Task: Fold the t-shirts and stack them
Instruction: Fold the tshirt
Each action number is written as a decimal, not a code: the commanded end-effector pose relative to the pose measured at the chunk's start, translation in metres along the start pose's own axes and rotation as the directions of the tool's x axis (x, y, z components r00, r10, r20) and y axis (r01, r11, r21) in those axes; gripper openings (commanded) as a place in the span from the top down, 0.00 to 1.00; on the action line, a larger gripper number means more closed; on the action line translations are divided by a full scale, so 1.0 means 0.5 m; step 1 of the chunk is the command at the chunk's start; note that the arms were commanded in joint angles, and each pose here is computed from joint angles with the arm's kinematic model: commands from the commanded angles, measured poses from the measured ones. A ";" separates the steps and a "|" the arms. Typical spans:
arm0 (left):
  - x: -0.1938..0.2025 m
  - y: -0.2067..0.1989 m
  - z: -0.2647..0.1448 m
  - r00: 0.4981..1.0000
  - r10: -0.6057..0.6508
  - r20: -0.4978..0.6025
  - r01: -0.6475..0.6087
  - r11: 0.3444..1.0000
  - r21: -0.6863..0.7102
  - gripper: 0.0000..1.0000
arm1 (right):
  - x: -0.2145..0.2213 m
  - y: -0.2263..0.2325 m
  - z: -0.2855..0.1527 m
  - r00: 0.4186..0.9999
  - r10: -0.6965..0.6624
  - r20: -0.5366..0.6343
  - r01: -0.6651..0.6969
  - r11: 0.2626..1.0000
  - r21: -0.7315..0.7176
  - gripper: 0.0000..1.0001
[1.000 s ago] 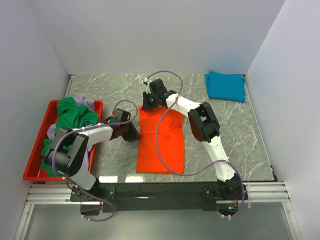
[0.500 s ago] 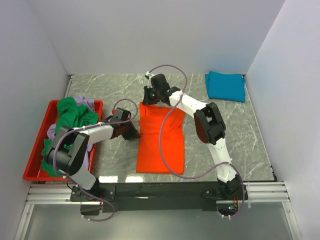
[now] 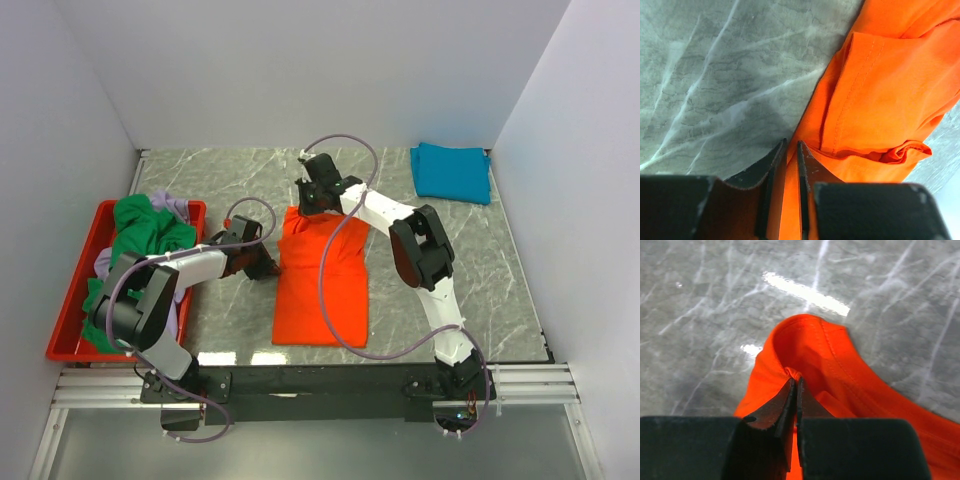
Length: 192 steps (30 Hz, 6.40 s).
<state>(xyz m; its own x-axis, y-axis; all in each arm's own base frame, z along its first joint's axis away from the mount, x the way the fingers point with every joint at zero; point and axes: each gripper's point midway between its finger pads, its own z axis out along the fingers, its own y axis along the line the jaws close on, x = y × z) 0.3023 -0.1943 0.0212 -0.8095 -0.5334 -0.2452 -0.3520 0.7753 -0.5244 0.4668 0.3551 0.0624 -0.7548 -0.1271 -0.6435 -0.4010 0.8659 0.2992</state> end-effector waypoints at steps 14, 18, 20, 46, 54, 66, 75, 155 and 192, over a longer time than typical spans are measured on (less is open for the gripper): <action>-0.019 0.000 0.000 0.999 0.031 0.028 -0.031 0.999 -0.022 0.79 | -0.046 -0.041 -0.005 0.999 0.001 0.038 -0.003 0.998 0.060 0.64; -0.024 -0.010 -0.004 0.999 0.038 0.030 -0.038 0.999 -0.014 0.78 | -0.062 -0.034 -0.028 0.998 0.014 0.058 -0.016 0.999 0.033 0.55; -0.031 -0.019 -0.007 0.998 0.045 0.038 -0.045 0.999 -0.009 0.78 | -0.072 -0.029 -0.041 0.997 0.015 0.069 -0.016 1.000 0.023 0.55; -0.071 -0.063 -0.045 0.992 0.073 0.101 -0.076 0.997 0.020 0.77 | -0.019 -0.113 -0.122 0.988 0.128 0.087 -0.141 0.978 0.154 0.53; -0.080 -0.081 -0.043 0.992 0.066 0.108 -0.070 0.997 0.036 0.77 | -0.016 -0.120 -0.141 0.987 0.133 0.095 -0.148 0.973 0.175 0.53; -0.070 -0.085 -0.064 0.991 0.071 0.110 -0.078 0.995 0.058 0.77 | -0.051 -0.081 -0.062 0.999 -0.021 0.037 0.017 0.993 0.119 0.54; -0.054 -0.086 -0.069 0.992 0.074 0.099 -0.082 0.994 0.074 0.77 | 0.000 -0.096 -0.058 0.999 -0.035 -0.013 0.037 0.987 0.158 0.55; -0.054 -0.082 -0.067 0.991 0.088 0.103 -0.095 0.993 0.064 0.77 | 0.017 -0.088 -0.091 0.982 0.190 0.019 -0.190 0.960 0.203 1.00; -0.159 -0.228 0.001 0.987 0.091 0.132 -0.108 0.986 0.128 0.78 | -0.078 -0.143 -0.194 0.929 0.354 0.109 -0.354 0.935 -0.019 0.63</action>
<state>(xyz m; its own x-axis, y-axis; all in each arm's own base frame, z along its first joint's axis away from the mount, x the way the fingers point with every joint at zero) 0.3874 -0.2302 0.0934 -0.7742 -0.5104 -0.3743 -0.2405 0.7842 -0.5720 0.4692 0.2510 0.0896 -0.8298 0.1679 -0.5323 -0.0811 0.9073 0.4126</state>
